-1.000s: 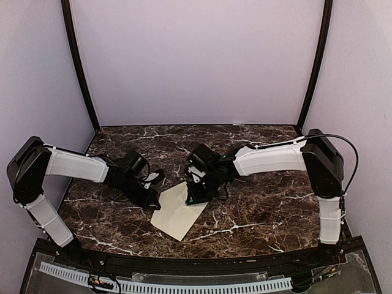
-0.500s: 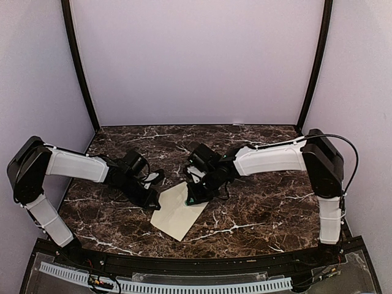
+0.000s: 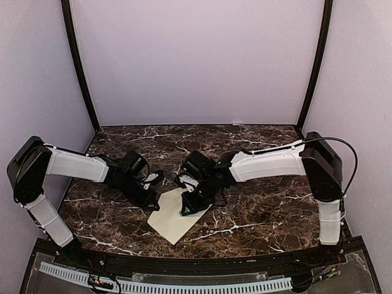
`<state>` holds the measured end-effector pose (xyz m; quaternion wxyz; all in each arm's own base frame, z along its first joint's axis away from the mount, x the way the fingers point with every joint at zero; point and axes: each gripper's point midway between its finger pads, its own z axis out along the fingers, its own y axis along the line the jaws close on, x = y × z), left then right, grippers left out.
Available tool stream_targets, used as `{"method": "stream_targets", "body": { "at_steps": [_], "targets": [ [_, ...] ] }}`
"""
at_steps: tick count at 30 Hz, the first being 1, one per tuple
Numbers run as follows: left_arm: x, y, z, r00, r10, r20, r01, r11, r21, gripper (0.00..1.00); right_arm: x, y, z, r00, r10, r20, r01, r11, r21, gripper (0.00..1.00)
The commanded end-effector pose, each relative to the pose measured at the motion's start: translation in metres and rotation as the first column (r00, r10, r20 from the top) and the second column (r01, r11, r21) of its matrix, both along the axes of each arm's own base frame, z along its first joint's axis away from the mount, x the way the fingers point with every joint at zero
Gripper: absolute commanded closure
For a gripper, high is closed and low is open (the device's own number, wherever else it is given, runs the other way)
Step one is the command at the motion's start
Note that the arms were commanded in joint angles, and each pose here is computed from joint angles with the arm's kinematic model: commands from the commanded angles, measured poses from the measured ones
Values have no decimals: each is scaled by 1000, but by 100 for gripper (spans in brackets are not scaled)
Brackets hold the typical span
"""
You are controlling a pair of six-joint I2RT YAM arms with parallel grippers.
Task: Place the letter into the envelope and seal it
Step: Paint the envelope at the center of the board.
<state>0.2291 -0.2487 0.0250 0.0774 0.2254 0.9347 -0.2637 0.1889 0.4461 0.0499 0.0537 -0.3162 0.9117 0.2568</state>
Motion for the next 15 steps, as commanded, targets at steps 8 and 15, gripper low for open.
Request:
{"method": "stream_targets", "body": {
  "at_steps": [8,15],
  "targets": [
    [-1,0,2,1000,-10,2,10,1000,6,100,-30,16,-2,994,94,-59,-93,996,18,86],
    [-1,1,1,1000,-10,0,10,1000,11,100,-18,4,-9,999,26,-26,-27,998,-54,87]
  ]
}}
